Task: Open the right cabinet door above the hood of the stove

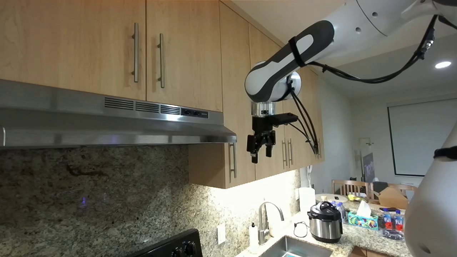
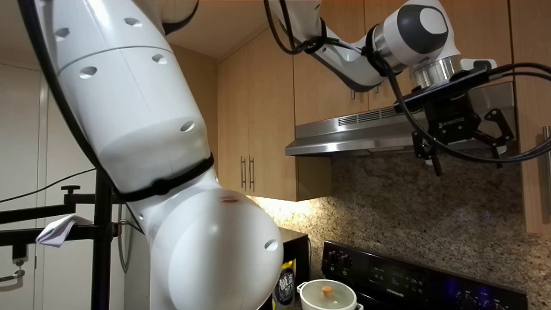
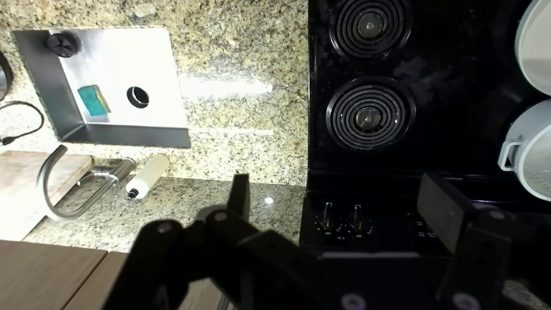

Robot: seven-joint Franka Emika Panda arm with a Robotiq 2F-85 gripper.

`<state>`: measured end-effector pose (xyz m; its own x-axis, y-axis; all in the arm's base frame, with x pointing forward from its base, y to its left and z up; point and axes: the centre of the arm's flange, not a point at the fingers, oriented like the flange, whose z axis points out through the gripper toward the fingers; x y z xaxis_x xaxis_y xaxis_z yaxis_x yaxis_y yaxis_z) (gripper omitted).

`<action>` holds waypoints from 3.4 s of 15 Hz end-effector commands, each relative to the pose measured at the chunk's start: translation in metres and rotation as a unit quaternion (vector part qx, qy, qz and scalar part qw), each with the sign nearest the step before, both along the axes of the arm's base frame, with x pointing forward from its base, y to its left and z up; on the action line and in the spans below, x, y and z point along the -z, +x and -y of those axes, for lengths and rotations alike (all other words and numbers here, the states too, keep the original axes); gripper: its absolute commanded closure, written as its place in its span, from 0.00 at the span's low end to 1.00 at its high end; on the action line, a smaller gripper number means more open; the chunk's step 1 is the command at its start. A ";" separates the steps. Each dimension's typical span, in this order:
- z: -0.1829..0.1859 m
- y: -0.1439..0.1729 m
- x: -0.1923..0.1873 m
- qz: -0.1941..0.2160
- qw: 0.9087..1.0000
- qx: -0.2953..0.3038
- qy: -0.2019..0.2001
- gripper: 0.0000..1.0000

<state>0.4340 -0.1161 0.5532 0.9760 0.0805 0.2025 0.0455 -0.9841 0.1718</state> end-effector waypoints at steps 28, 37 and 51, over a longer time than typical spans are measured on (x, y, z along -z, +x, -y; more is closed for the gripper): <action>-0.027 0.019 -0.214 0.211 0.977 -0.029 0.006 0.00; -0.082 0.050 -0.265 0.296 0.952 -0.077 -0.015 0.00; -0.158 0.044 -0.315 0.331 0.927 -0.175 0.000 0.00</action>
<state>0.4726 0.0290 0.8641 0.5759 0.3254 0.7500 0.2108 -0.9455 0.2484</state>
